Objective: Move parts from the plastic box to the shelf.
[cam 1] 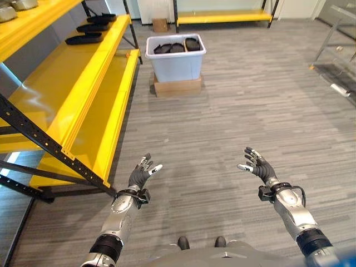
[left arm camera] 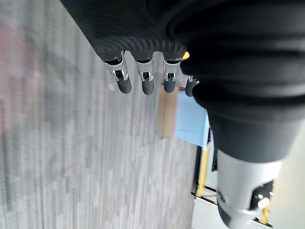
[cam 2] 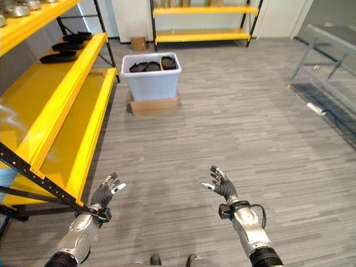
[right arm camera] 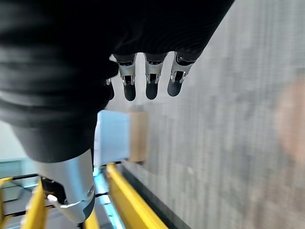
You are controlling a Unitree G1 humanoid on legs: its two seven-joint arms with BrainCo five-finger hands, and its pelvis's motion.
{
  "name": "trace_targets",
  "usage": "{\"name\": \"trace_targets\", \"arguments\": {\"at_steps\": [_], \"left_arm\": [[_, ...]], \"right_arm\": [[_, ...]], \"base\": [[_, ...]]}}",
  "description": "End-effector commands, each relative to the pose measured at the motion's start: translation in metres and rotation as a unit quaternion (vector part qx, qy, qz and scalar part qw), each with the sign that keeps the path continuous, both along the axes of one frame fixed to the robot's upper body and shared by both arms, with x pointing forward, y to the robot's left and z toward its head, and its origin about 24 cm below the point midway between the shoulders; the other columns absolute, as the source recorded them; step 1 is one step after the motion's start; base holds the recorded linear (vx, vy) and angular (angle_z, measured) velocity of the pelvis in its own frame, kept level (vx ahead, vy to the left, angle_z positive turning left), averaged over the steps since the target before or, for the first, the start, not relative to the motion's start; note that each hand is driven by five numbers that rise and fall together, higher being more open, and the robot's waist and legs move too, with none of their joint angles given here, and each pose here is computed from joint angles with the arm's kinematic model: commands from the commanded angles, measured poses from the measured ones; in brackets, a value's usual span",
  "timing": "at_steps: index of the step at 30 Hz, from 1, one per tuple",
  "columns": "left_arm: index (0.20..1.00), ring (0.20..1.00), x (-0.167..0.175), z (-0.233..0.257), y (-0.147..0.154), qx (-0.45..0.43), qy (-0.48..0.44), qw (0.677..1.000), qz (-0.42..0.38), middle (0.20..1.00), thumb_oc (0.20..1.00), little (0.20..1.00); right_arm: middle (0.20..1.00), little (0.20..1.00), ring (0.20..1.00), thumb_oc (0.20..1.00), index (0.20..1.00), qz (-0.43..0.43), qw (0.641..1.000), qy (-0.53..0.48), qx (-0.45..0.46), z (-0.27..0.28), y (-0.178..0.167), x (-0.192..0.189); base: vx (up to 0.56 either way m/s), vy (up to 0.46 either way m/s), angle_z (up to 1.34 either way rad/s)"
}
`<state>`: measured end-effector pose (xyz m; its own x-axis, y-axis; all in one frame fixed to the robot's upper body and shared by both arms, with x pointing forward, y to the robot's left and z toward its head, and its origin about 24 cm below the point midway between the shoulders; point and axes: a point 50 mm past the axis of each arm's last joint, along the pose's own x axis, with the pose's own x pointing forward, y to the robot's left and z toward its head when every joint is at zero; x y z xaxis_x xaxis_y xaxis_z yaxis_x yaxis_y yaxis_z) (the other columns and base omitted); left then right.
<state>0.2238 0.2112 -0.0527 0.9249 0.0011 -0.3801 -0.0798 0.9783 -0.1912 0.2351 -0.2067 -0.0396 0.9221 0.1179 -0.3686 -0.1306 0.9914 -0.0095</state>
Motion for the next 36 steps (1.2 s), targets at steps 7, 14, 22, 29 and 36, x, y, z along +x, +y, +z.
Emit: {"name": "trace_targets", "arguments": {"at_steps": [7, 14, 22, 29, 36], "left_arm": [[1.0, 1.0, 0.0169, 0.0163, -0.0025, -0.017, -0.045, 0.999, 0.002, 1.0, 1.0, 1.0], [1.0, 1.0, 0.0157, 0.0165, -0.0002, -0.01, -0.042, 0.999, 0.012, 1.0, 1.0, 1.0], [1.0, 1.0, 0.017, 0.014, 0.0004, -0.012, -0.035, 0.999, 0.025, 1.0, 1.0, 1.0], [1.0, 1.0, 0.0157, 0.013, -0.0001, -0.012, -0.027, 0.999, 0.019, 1.0, 1.0, 1.0], [1.0, 1.0, 0.0168, 0.0144, 0.0005, -0.021, -0.028, 0.999, 0.024, 1.0, 1.0, 1.0]], "right_arm": [[1.0, 1.0, 1.0, 1.0, 1.0, 0.021, 0.997, -0.072, 0.006, 0.0288, 0.0095, 0.0245], [1.0, 1.0, 1.0, 1.0, 1.0, 0.017, 0.998, -0.063, -0.007, 0.0266, 0.0048, 0.023], [1.0, 1.0, 1.0, 1.0, 1.0, -0.016, 0.998, -0.061, 0.024, 0.0257, 0.0033, 0.0231], [1.0, 1.0, 1.0, 1.0, 1.0, -0.008, 0.998, -0.059, 0.008, 0.0238, 0.0035, 0.0218], [1.0, 1.0, 1.0, 1.0, 1.0, -0.003, 0.998, -0.057, -0.002, 0.0245, 0.0033, 0.0228]], "base": [[0.01, 0.003, 0.01], [0.0, 0.0, 0.0], [0.01, 0.024, 0.01], [0.03, 0.005, 0.01], [0.01, 0.02, 0.0]]}}
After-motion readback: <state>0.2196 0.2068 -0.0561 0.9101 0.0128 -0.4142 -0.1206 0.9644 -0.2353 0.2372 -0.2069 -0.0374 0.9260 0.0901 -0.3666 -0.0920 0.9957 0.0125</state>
